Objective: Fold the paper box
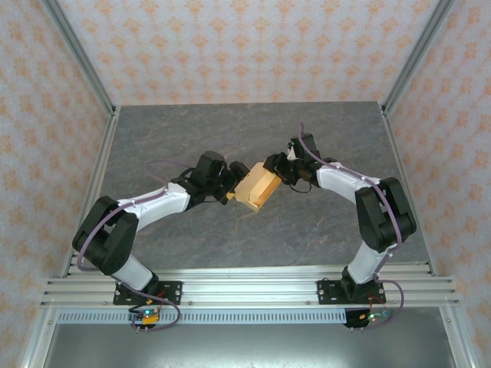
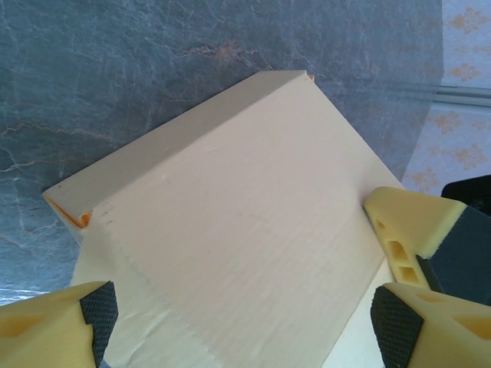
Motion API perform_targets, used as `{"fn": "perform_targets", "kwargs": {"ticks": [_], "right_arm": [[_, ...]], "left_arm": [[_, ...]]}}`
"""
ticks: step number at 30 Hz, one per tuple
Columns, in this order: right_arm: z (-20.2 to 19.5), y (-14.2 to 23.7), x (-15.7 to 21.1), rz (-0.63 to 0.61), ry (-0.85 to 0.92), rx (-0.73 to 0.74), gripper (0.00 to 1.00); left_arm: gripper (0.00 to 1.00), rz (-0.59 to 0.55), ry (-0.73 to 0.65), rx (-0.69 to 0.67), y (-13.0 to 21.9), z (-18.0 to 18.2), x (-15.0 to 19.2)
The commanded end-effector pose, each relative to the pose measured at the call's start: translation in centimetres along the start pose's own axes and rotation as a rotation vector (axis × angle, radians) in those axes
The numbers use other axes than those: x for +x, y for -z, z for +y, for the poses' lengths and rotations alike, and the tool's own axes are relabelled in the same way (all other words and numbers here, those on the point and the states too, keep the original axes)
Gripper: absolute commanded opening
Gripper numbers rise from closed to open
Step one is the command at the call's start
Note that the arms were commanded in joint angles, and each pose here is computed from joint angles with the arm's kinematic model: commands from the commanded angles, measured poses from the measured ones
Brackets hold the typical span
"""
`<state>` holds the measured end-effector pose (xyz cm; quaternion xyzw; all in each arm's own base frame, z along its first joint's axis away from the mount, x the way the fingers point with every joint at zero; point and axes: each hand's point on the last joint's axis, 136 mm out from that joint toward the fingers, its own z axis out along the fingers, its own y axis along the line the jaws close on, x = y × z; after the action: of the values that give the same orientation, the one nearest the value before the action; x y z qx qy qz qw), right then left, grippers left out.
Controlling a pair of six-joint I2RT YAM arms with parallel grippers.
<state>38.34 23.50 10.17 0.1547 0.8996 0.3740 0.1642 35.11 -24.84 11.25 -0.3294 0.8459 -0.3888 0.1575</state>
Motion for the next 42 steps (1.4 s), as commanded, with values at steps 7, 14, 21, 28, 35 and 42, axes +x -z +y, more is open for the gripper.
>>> {"fn": "perform_targets", "kwargs": {"ticks": [7,14,21,28,35,42], "right_arm": [[0.2,1.2,0.3,-0.023,-0.005,0.015,0.56],[0.6,5.2,0.3,-0.047,0.136,0.105,0.72],[0.4,7.2,-2.0,-0.029,0.308,0.164,0.80],[0.5,6.3,-3.5,0.020,0.431,0.196,0.77],[0.0,8.0,-4.6,-0.008,0.441,0.173,0.75],[-1.1,7.7,-4.8,-0.034,0.379,0.186,0.75]], "left_arm": [[0.91,0.026,-0.078,0.002,0.2,-0.7,1.0],[0.93,-0.014,-0.224,-0.075,3.5,0.3,0.3],[0.94,0.049,-0.435,-0.109,5.2,-0.3,1.6],[0.94,0.000,-0.725,-0.166,6.9,-1.8,2.9],[1.00,-0.031,-0.978,-0.166,7.2,-3.1,4.5],[1.00,-0.120,-1.236,-0.322,5.4,-3.9,4.9]]}}
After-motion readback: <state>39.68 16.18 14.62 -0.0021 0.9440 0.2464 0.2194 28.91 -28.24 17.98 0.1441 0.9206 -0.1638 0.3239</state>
